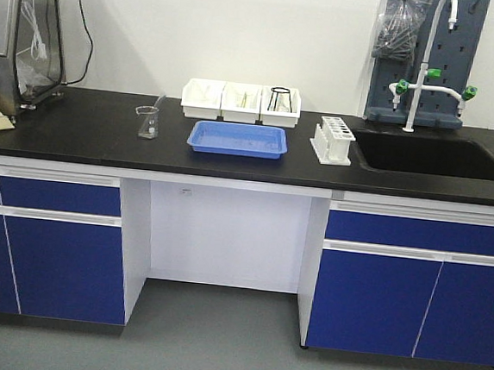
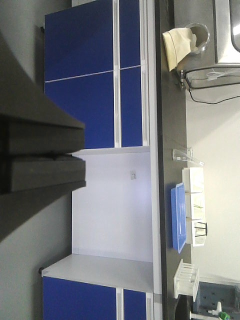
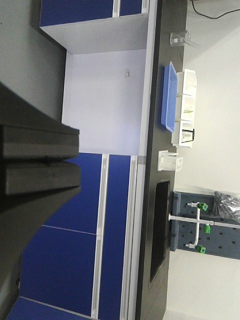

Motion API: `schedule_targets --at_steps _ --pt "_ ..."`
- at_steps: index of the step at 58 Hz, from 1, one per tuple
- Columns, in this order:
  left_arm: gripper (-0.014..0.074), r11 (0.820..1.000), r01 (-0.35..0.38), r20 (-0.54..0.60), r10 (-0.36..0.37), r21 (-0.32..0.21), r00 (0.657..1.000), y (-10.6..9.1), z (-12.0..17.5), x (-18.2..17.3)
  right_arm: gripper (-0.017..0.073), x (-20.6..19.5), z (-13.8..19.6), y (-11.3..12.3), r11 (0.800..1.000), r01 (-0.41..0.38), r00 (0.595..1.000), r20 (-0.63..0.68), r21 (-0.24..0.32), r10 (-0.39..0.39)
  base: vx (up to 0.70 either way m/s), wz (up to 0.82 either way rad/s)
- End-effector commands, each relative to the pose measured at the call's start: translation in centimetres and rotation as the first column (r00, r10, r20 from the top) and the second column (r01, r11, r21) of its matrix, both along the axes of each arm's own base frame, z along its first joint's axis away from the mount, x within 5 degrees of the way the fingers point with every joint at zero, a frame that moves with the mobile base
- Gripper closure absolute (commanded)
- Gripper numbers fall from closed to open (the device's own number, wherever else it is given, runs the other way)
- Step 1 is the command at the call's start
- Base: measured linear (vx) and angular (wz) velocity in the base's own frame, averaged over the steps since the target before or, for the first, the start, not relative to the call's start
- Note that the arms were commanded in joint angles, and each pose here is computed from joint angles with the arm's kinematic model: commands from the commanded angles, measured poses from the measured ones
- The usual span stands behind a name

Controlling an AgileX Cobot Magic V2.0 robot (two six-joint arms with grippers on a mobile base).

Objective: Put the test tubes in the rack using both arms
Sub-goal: 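Drive the base up to the bench facing the white bins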

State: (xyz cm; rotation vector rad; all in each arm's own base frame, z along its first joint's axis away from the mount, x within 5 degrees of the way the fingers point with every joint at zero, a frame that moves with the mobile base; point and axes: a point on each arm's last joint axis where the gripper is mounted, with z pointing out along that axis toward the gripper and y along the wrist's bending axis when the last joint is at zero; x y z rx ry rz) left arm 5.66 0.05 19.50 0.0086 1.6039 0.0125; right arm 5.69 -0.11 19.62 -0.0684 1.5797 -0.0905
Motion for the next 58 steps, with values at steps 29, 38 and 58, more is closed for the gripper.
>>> schedule_targets --at_steps 29,38,58 --pt "0.0598 1.000 0.009 0.121 -0.008 -0.009 0.993 -0.07 1.72 -0.24 0.0548 -0.04 0.37 0.05 1.000 -0.003 0.997 0.080 -0.014 0.004 0.00 0.00" --pt "0.0598 1.000 0.009 0.121 -0.008 -0.009 0.993 -0.07 1.72 -0.24 0.0548 -0.04 0.38 0.05 1.000 -0.003 0.997 0.081 -0.014 0.005 0.00 -0.01" --pt "0.0598 1.000 0.009 0.121 -0.008 -0.009 0.993 -0.07 1.72 -0.24 0.0548 -0.04 0.38 0.05 1.000 -0.003 0.997 0.081 -0.014 0.005 0.01 -0.01"
